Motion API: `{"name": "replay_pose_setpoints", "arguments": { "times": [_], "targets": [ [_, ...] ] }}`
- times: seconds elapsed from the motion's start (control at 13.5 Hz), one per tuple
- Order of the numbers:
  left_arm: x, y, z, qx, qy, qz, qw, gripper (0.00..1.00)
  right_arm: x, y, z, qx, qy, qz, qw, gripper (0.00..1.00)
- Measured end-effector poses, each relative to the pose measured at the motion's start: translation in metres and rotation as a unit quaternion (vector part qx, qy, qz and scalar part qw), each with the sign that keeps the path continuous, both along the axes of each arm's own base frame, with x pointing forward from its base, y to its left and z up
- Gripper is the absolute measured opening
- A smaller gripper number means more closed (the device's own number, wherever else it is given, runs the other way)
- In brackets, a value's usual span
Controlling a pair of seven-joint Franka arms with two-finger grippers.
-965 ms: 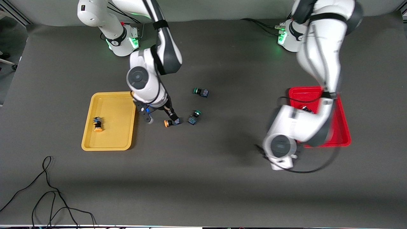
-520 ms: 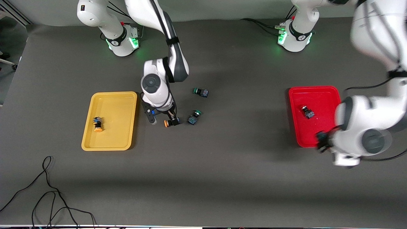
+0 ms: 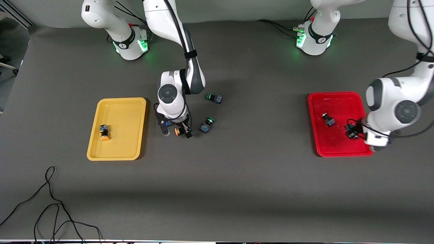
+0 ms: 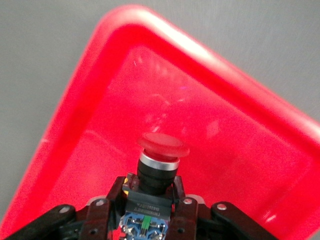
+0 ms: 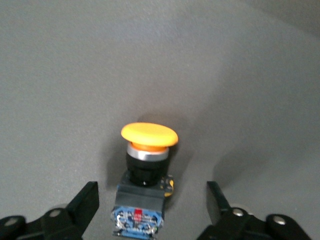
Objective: Place red and yellow buttons in trays
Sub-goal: 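Carry the red button to the red tray while the right gripper grasps yellow, then release the red button in the red tray while the right gripper carries yellow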
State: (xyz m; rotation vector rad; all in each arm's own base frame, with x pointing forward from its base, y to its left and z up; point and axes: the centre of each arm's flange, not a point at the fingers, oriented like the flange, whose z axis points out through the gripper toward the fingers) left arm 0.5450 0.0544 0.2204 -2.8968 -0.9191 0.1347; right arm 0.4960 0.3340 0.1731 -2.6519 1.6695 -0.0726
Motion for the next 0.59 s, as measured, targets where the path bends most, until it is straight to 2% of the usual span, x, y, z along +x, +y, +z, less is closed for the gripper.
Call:
{"name": "replay_pose_setpoints", "arguments": {
  "times": [0.22, 0.3, 0.45, 0.59],
  "targets": [
    [-0.015, 0.011, -0.014, -0.007, -0.005, -0.025, 1.000, 0.42, 0.001, 0.000, 0.001, 0.000, 0.000, 0.013, 1.000, 0.50],
    [-0.016, 0.021, -0.014, -0.008, -0.006, -0.031, 0.999, 0.42, 0.002, 0.002, 0.002, 0.001, -0.001, 0.018, 1.000, 0.43],
    [-0.017, 0.032, -0.012, -0.009, -0.007, -0.033, 0.999, 0.42, 0.001, 0.008, 0.006, 0.008, 0.011, 0.028, 1.000, 0.43],
    [-0.016, 0.031, -0.011, -0.009, -0.008, -0.036, 0.999, 0.61, 0.010, 0.014, 0.033, 0.014, 0.038, 0.037, 0.998, 0.43]
  ]
}}
